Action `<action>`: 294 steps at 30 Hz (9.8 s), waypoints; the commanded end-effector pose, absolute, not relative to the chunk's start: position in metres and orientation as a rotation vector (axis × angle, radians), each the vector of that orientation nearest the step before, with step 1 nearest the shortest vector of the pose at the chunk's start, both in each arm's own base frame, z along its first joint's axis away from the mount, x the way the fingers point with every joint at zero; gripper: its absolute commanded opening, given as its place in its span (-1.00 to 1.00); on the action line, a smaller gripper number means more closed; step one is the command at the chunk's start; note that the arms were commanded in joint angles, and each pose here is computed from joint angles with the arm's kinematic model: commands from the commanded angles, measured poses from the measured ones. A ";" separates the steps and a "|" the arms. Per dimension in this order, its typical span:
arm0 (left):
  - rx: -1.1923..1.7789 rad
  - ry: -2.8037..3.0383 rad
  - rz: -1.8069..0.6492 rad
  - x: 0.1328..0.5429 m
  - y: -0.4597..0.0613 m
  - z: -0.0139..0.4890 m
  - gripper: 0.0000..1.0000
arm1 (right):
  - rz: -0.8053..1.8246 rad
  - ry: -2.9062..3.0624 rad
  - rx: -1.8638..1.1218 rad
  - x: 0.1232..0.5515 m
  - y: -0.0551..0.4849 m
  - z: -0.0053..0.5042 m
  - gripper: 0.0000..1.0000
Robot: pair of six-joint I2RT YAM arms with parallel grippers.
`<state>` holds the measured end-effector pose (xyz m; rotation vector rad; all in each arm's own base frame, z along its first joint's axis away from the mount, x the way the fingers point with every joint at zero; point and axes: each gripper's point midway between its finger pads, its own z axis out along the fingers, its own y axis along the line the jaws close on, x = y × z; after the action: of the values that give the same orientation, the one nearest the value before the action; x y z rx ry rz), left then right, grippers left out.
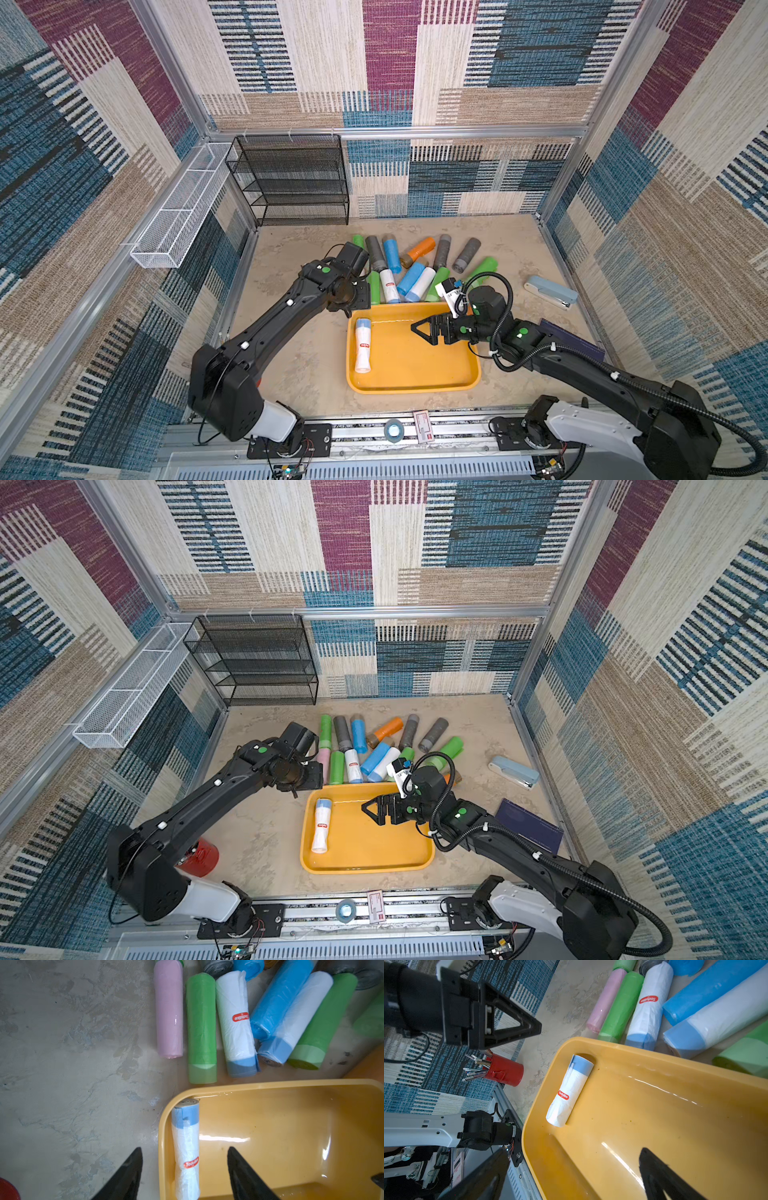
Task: Put the roll of trash bags into the storage box
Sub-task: Pick up the roll of trash bags from the center of the board, then place the roll of trash bags in the storage box, then pick up the roll of trash bags from the center of the board.
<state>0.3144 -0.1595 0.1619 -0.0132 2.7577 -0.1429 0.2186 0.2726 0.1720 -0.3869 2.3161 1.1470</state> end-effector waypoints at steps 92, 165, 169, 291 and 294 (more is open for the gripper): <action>-0.072 2.841 -0.228 0.223 -0.209 0.119 -0.32 | 1.157 2.336 -0.339 0.204 0.235 0.152 0.99; 0.008 2.917 0.194 0.222 -0.213 0.038 -0.30 | 1.133 2.372 -0.327 0.205 0.233 0.140 0.99; 0.010 2.925 0.200 0.221 -0.213 0.034 -0.29 | 1.134 2.370 -0.323 0.206 0.233 0.141 0.99; 0.085 2.583 -0.137 0.466 -0.178 0.128 0.21 | 1.002 2.283 -0.338 0.285 0.249 0.170 0.99; 0.076 2.573 -0.170 0.488 -0.180 0.122 0.21 | 1.004 2.305 -0.329 0.284 0.245 0.161 0.99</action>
<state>0.4672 -0.1682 0.1158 0.0252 2.6267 -0.0915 0.2812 0.2453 0.1615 -0.3171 2.3233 1.0056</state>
